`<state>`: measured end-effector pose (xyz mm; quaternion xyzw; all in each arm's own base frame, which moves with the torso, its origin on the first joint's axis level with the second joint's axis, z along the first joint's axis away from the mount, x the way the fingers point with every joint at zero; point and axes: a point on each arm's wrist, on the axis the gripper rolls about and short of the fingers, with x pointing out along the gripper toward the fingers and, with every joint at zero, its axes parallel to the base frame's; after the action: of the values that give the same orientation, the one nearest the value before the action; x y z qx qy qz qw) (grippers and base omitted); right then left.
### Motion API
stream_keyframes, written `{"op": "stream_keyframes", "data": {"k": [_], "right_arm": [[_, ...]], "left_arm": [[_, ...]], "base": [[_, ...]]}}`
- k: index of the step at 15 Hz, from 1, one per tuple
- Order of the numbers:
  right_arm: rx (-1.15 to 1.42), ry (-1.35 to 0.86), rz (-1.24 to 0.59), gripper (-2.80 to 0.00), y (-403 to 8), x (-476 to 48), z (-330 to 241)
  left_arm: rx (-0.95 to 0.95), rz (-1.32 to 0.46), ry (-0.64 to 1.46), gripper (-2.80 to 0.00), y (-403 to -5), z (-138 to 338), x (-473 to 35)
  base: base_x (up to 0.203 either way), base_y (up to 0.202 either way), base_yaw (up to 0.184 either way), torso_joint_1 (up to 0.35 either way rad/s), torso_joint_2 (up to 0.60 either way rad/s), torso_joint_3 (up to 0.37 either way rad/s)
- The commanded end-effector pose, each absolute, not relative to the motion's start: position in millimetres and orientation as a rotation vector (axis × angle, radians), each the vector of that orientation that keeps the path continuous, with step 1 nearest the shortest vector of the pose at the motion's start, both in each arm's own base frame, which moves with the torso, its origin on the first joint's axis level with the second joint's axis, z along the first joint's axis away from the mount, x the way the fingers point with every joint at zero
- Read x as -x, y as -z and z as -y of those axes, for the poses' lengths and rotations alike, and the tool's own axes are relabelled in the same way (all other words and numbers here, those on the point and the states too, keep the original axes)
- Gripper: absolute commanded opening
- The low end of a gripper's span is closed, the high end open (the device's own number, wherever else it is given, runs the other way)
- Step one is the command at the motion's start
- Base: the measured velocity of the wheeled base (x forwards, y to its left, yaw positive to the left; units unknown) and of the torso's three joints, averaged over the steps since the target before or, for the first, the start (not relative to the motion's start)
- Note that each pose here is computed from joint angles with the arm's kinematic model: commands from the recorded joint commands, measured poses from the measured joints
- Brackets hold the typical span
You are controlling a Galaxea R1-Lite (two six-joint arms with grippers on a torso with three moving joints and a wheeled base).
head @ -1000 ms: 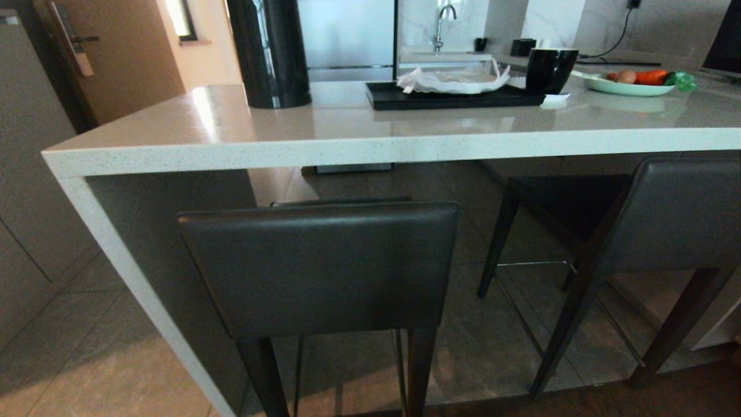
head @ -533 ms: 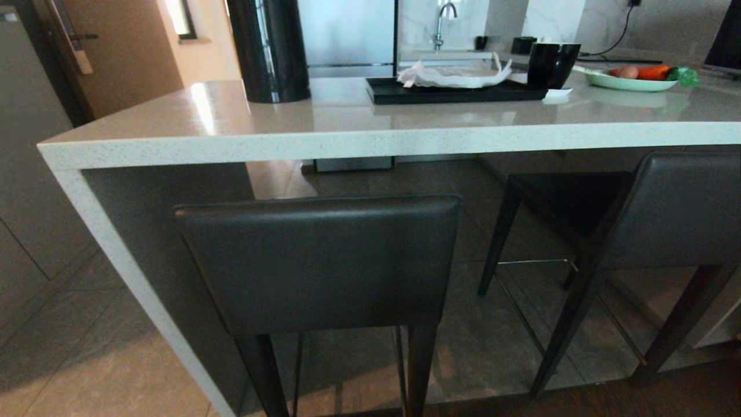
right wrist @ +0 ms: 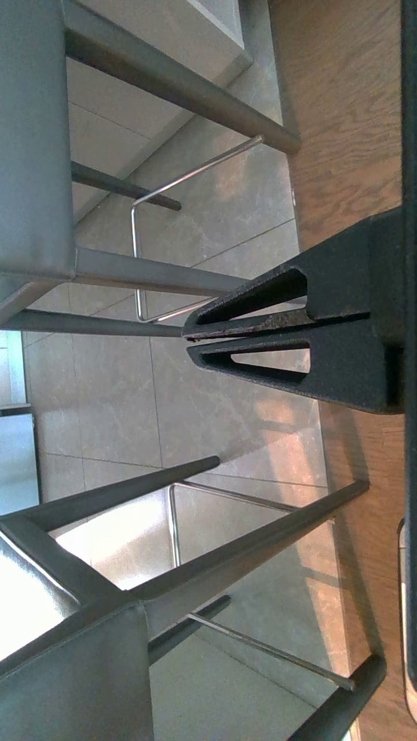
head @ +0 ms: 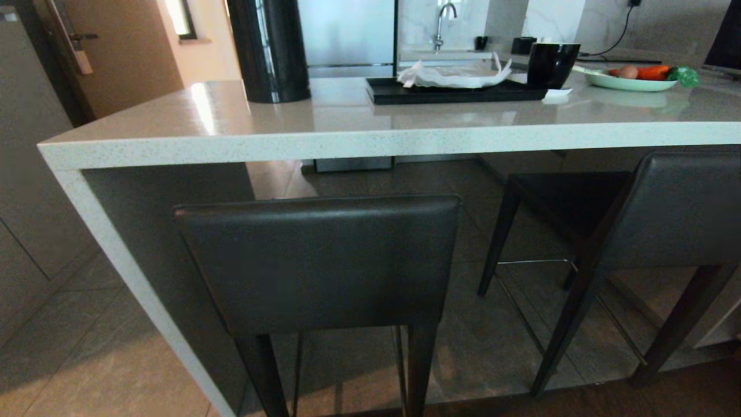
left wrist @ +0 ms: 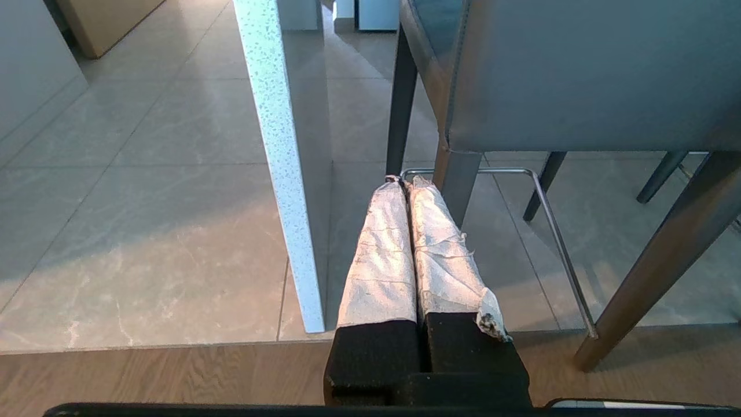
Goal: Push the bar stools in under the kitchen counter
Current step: Pull the gray chair out from under the dining table
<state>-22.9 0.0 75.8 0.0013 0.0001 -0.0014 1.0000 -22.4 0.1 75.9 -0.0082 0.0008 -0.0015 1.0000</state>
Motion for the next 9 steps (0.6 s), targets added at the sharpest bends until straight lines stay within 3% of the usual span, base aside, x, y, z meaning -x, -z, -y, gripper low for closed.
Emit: {"op": "stream_keyframes", "data": {"k": [1,9], "right_arm": [[-0.003,0.003,-0.002,-2.8,-75.8,22.8,0.0],[0.002,0.003,0.003,-2.8,-75.9,22.8,0.0]], "left_arm": [[0.017,-0.005,0.002,-2.8,-75.5,-0.1,22.2],[0.014,-0.004,0.0,-2.8,-75.5,-0.1,22.2]], "base": [[0.0,0.0,0.0,0.0,0.0,0.0],[0.0,0.0,0.0,0.0,0.0,0.0]]}}
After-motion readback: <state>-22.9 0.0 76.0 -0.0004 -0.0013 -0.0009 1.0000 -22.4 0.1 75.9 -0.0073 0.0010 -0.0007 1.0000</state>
